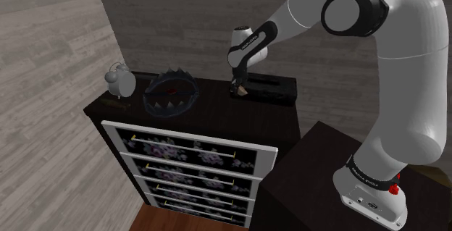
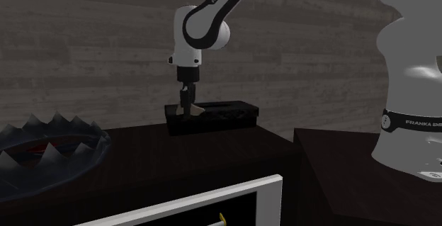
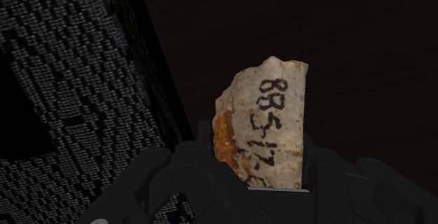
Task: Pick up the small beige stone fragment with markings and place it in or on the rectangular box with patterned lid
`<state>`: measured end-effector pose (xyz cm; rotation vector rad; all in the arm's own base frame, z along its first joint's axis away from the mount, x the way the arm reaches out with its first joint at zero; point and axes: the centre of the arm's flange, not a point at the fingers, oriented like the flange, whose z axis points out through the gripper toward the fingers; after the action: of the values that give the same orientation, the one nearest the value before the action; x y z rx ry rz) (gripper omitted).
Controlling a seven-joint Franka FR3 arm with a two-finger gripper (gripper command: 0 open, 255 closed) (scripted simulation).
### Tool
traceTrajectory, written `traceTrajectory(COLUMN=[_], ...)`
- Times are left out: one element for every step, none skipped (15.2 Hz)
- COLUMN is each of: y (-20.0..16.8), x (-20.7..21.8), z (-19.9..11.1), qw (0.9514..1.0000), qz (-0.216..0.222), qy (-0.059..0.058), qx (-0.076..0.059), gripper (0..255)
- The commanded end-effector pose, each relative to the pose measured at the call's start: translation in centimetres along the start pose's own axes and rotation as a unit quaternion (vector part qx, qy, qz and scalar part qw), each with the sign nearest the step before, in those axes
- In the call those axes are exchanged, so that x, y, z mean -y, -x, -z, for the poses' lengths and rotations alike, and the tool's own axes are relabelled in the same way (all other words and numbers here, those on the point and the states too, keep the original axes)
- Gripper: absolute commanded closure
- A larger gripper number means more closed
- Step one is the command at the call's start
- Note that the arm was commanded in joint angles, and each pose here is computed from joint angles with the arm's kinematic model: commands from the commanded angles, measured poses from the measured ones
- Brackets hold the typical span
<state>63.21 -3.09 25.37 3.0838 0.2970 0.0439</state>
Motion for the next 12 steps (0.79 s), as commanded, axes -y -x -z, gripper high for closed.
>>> traceTrajectory(y=[0.0,0.0,0.0,0.0,0.0,-0.1,-0.1,-0.1,-0.1,-0.1,-0.1,-0.1], x=[-0.1,-0.1,-0.1,-0.1,-0.1,-0.2,-0.2,-0.2,-0.2,-0.3,-0.3,-0.3], z=[1.2,1.7,2.2,2.8,3.3,3.8,4.3,4.9,5.4,5.9,6.5,7.0], qw=[1.0000,1.0000,1.0000,1.0000,1.0000,1.0000,1.0000,1.0000,1.0000,1.0000,1.0000,1.0000], qz=[0.000,0.000,0.000,0.000,0.000,0.000,0.000,0.000,0.000,0.000,0.000,0.000], qy=[0.000,0.000,0.000,0.000,0.000,0.000,0.000,0.000,0.000,0.000,0.000,0.000], qx=[0.000,0.000,0.000,0.000,0.000,0.000,0.000,0.000,0.000,0.000,0.000,0.000], gripper=[255,255,255,255,255,255,255,255,255,255,255,255])
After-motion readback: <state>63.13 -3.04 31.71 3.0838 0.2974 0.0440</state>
